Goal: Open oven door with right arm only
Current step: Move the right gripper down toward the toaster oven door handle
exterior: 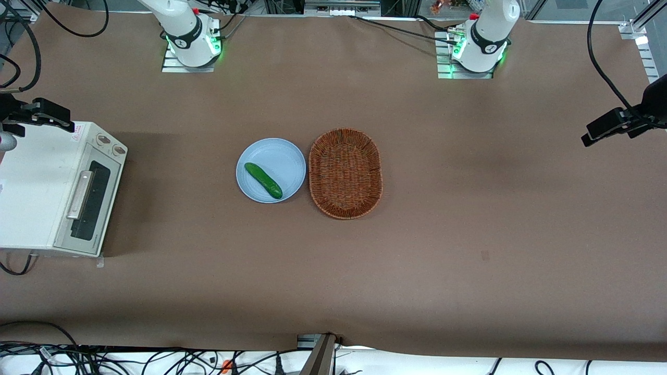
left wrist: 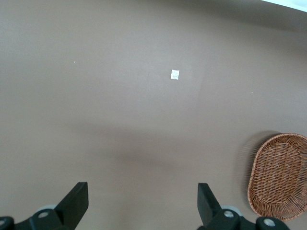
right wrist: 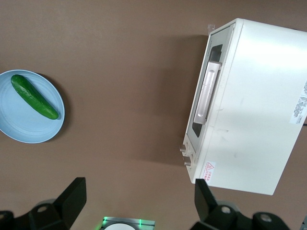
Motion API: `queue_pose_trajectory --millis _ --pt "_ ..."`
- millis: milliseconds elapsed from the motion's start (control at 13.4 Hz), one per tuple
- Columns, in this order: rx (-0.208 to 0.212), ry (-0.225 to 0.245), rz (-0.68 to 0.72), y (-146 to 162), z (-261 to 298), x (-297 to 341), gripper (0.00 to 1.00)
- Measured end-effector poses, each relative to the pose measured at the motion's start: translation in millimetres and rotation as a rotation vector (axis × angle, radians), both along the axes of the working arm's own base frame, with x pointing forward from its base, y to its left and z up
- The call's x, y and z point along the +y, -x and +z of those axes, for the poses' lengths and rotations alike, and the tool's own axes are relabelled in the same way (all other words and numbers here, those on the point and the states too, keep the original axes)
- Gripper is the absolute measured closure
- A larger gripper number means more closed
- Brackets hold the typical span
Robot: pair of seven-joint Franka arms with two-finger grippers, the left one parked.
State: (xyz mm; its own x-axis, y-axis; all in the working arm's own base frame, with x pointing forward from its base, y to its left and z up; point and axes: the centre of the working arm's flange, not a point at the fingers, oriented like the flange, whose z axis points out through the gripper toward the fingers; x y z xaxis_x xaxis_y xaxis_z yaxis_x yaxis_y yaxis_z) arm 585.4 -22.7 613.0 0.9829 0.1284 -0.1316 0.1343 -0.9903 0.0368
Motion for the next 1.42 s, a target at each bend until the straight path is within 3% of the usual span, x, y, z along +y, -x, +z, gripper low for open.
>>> queue_pose_trajectory --millis 149,596,671,1043,1193,1416 --pt "0.021 0.000 0.001 -0.2 -5.9 0.3 0.00" --pt "0.188 0.004 0.010 -11.5 -78.5 9.2 0.04" --pt "0.217 0.005 0.013 -13.6 -93.6 11.7 0.12" --pt "0.307 0.025 0.059 -27.3 -155.4 40.5 0.76" --pt "0.314 0.079 0.079 -38.4 -184.6 42.9 0.99" --pt "0.328 0.176 0.110 -52.5 -227.6 38.3 0.99"
